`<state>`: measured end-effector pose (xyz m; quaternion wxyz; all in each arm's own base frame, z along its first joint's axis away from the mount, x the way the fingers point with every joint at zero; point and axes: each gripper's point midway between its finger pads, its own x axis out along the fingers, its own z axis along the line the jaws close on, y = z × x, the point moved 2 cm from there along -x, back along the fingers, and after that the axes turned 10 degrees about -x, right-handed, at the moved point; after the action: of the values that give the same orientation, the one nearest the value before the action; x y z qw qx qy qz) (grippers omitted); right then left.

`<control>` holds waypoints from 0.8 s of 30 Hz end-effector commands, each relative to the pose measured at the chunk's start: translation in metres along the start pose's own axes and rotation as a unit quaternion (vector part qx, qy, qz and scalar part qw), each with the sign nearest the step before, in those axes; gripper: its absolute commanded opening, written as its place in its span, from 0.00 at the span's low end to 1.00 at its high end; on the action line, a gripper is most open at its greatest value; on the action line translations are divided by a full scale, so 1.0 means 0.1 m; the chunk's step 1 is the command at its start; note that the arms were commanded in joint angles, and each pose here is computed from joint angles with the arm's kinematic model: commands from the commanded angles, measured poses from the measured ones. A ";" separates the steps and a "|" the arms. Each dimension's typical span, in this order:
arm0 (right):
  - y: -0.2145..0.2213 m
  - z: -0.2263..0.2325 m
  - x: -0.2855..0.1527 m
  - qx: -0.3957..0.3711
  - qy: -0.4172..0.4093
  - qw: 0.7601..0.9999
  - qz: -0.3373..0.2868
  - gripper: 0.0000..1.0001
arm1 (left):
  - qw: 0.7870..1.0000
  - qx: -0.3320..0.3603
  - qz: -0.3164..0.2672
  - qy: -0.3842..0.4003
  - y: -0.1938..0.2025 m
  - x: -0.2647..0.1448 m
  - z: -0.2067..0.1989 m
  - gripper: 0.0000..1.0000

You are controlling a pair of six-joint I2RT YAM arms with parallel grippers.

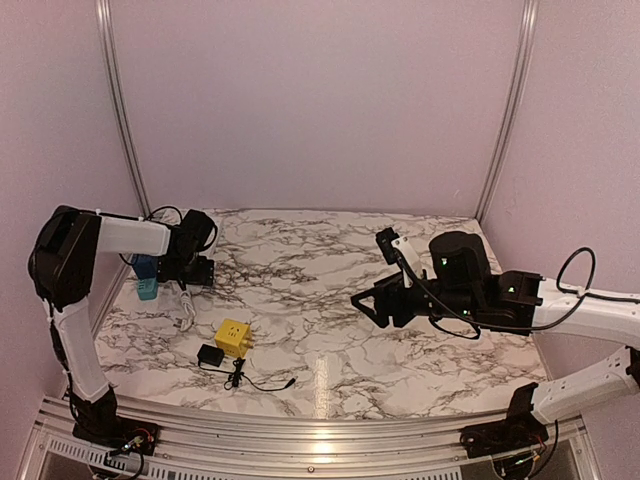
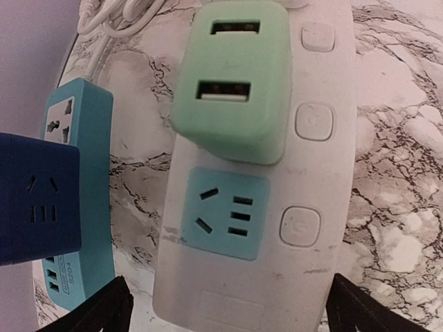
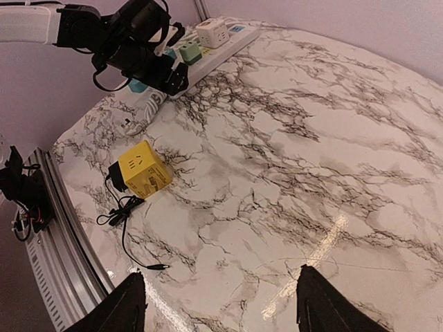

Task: Insert the plug

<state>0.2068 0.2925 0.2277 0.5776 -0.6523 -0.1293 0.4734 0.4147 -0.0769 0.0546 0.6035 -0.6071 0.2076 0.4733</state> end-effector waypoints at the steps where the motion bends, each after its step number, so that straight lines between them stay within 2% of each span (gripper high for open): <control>1: -0.06 0.06 0.01 0.003 -0.009 1.000 -0.009 0.71 | 0.999 -0.026 -0.012 0.043 -0.10 -0.27 0.01 0.99; 6: -0.04 0.06 0.03 0.001 -0.009 1.000 -0.007 0.71 | 0.993 -0.059 -0.051 0.091 -0.33 -0.63 0.02 0.99; 11: -0.03 0.05 0.04 -0.004 -0.006 1.000 -0.005 0.71 | 0.988 -0.080 -0.095 0.095 -0.64 -0.99 0.14 0.99; 15: -0.02 0.03 0.03 -0.006 -0.001 1.000 -0.003 0.71 | 0.987 -0.100 -0.109 0.066 -0.78 -1.05 0.33 0.99; 20: 0.02 -0.06 0.01 -0.016 0.026 1.000 0.005 0.72 | 0.985 -0.142 -0.092 0.047 -0.83 -0.91 0.60 0.99; 22: 0.06 -0.15 0.00 -0.016 0.051 0.999 0.010 0.76 | 0.983 -0.153 -0.088 0.058 -0.81 -0.89 0.63 0.99; 24: 0.13 -0.32 0.00 -0.011 0.093 0.995 0.019 0.86 | 0.980 -0.160 -0.090 0.074 -0.79 -0.92 0.62 0.99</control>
<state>0.2133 0.2882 0.2231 0.5737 -0.6693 -0.1145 0.4579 0.4289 -0.0377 0.1817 0.5428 -0.7318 0.1126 0.3964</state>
